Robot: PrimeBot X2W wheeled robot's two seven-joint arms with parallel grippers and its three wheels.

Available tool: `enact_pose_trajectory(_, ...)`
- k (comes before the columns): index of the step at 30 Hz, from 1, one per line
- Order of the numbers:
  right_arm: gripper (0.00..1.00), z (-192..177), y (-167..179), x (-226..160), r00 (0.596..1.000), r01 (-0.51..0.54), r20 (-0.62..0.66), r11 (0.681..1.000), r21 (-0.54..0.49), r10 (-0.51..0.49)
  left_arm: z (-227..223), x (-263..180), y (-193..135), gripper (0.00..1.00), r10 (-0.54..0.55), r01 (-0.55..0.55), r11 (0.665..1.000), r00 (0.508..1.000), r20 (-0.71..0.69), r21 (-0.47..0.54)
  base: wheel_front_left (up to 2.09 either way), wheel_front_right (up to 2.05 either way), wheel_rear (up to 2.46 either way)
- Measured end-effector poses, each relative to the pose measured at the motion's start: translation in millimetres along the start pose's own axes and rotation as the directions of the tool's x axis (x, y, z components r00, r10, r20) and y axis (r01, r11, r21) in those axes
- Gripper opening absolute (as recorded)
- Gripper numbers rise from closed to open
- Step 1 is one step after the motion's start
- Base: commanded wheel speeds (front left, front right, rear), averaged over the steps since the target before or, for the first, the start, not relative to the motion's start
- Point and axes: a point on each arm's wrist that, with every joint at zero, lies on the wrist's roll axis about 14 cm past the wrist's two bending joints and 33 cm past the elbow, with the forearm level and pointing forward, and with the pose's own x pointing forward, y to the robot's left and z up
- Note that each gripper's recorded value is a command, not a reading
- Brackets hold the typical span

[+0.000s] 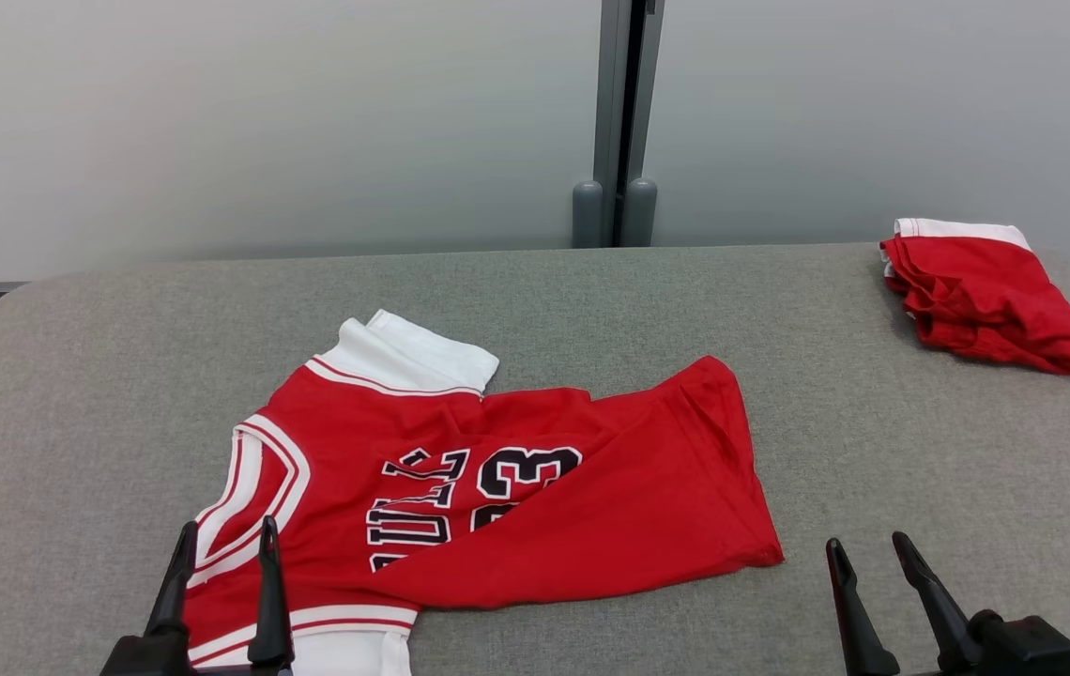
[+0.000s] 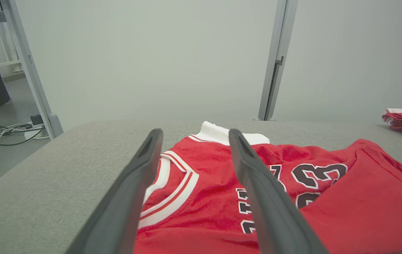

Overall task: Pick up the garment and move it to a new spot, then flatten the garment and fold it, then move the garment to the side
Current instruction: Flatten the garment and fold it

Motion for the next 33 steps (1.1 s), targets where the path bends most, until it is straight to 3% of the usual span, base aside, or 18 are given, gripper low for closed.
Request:
enact_pose_trajectory(14, 1.0, -16.6, -1.7, -3.4, 0.998, -0.002, -0.056, 1.0, -0.009, 0.002, -23.3, -5.6, 9.3, 1.0, 0.034, -0.034, 0.999, 0.997, -0.076, 0.006, 0.0, 0.0, 0.0)
enact_pose_trajectory(33, 1.0, -66.2, 10.4, 29.2, 0.954, -0.173, -0.257, 0.984, -0.053, 0.153, -107.1, -46.3, 17.4, 1.0, 0.056, -0.078, 0.996, 0.931, -0.361, -0.047, 0.0, 0.0, 0.0)
